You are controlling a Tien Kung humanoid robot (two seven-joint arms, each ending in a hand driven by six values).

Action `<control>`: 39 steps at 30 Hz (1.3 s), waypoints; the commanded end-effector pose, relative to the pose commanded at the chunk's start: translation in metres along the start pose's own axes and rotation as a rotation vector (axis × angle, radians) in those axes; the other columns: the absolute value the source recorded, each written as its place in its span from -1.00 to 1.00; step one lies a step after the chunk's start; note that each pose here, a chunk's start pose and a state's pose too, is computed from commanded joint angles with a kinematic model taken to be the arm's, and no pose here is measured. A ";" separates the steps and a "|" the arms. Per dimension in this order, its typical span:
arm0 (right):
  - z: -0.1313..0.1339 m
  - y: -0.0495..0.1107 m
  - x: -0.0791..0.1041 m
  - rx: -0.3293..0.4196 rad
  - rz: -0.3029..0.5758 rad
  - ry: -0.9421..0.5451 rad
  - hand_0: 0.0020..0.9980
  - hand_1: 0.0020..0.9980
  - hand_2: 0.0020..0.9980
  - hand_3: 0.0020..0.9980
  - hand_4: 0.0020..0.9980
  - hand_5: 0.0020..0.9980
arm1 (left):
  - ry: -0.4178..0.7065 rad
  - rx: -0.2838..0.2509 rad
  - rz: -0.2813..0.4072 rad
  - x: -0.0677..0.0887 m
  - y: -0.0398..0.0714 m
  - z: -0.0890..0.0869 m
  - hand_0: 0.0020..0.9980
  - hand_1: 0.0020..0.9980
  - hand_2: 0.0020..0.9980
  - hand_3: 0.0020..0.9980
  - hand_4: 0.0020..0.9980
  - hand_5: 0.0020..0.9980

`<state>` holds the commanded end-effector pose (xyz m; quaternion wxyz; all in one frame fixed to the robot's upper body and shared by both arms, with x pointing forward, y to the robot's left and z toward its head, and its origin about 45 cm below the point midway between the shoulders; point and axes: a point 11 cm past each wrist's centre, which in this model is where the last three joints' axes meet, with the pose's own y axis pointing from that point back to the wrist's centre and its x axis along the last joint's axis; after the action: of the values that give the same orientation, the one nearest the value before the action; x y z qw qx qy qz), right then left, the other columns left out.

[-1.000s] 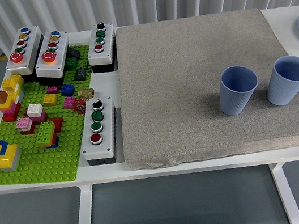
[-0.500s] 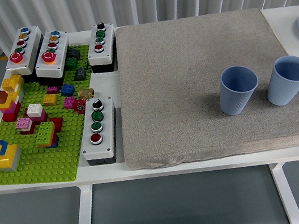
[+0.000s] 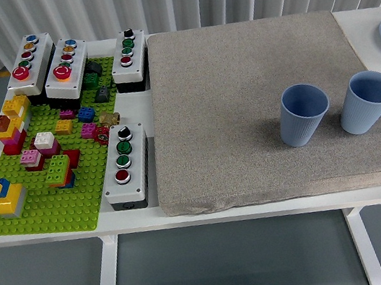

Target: Pick cup pour cup place

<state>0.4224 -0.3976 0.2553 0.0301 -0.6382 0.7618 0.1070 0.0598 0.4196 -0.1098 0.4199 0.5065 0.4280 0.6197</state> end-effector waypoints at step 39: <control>0.042 0.095 0.025 -0.144 -0.117 0.211 0.65 0.64 0.70 0.72 0.68 0.02 | -0.012 0.012 0.010 0.004 0.000 -0.004 0.39 0.47 0.54 0.28 -0.02 0.87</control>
<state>0.3211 -0.3982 0.2213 -0.0898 -0.6897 0.7126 0.0916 0.0552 0.4230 -0.1093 0.4163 0.5149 0.4266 0.6161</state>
